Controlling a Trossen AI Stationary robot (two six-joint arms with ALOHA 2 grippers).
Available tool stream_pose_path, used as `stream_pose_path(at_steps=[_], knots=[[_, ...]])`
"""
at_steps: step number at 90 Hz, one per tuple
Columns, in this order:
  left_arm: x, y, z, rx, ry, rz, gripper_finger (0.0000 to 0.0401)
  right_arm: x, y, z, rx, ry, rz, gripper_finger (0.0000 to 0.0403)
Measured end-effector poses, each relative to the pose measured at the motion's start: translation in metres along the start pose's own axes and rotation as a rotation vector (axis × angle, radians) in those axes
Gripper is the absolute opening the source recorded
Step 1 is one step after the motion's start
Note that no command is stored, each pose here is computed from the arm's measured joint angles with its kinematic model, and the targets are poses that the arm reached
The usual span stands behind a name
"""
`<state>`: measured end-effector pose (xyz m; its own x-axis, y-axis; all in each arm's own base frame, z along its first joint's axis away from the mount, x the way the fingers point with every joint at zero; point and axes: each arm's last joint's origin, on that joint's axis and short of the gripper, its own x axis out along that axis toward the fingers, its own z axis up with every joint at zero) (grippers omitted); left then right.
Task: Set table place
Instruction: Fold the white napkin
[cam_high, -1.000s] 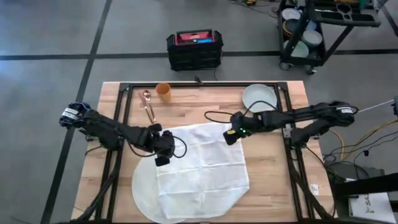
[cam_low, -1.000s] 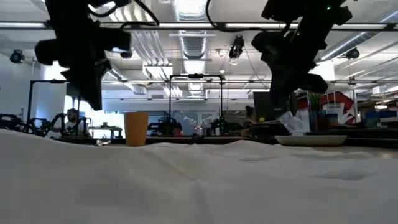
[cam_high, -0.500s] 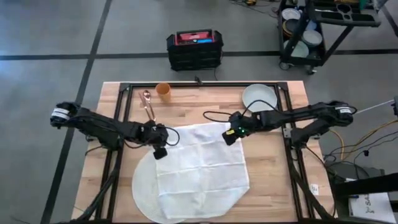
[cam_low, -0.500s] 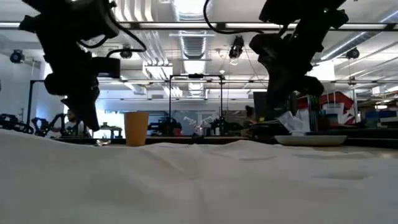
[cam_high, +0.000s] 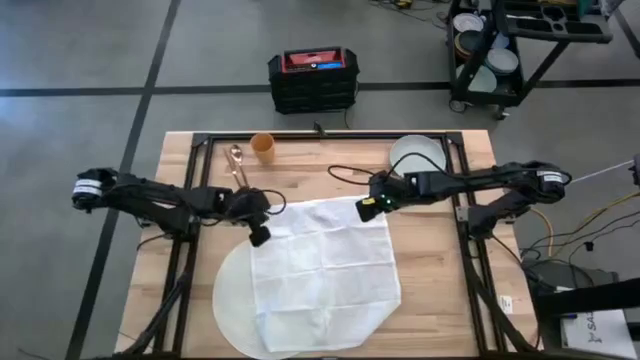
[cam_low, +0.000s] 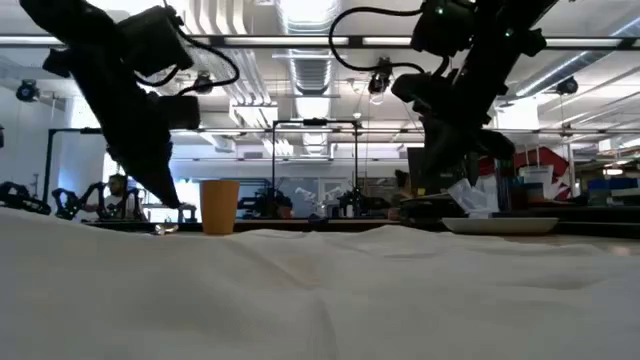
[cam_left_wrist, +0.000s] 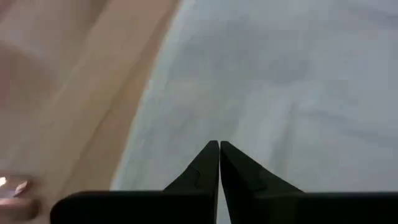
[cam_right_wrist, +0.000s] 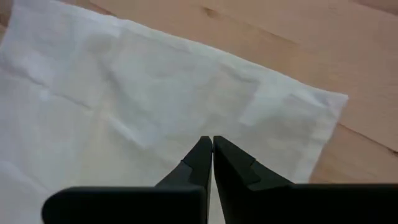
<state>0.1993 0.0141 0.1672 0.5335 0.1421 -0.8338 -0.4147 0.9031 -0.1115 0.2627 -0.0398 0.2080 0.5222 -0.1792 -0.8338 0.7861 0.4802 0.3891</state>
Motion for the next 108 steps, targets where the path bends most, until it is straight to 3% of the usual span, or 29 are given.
stream_pose_path(at_steps=[40,70,83,108], knots=[[0.03,0.013,-0.014,-0.027,0.179,0.029,0.0,-0.007,0.001,0.0,0.057,0.022,0.036,0.0],[0.048,0.027,-0.01,0.16,0.199,0.068,0.0,-0.016,0.001,0.001,0.112,0.021,0.074,0.0],[0.047,0.04,-0.005,0.214,0.196,0.144,0.0,-0.021,0.002,0.002,0.127,0.009,0.09,0.0],[0.044,0.075,0.0,0.178,0.202,0.219,0.0,-0.024,0.001,0.002,0.148,-0.007,0.091,0.0]])
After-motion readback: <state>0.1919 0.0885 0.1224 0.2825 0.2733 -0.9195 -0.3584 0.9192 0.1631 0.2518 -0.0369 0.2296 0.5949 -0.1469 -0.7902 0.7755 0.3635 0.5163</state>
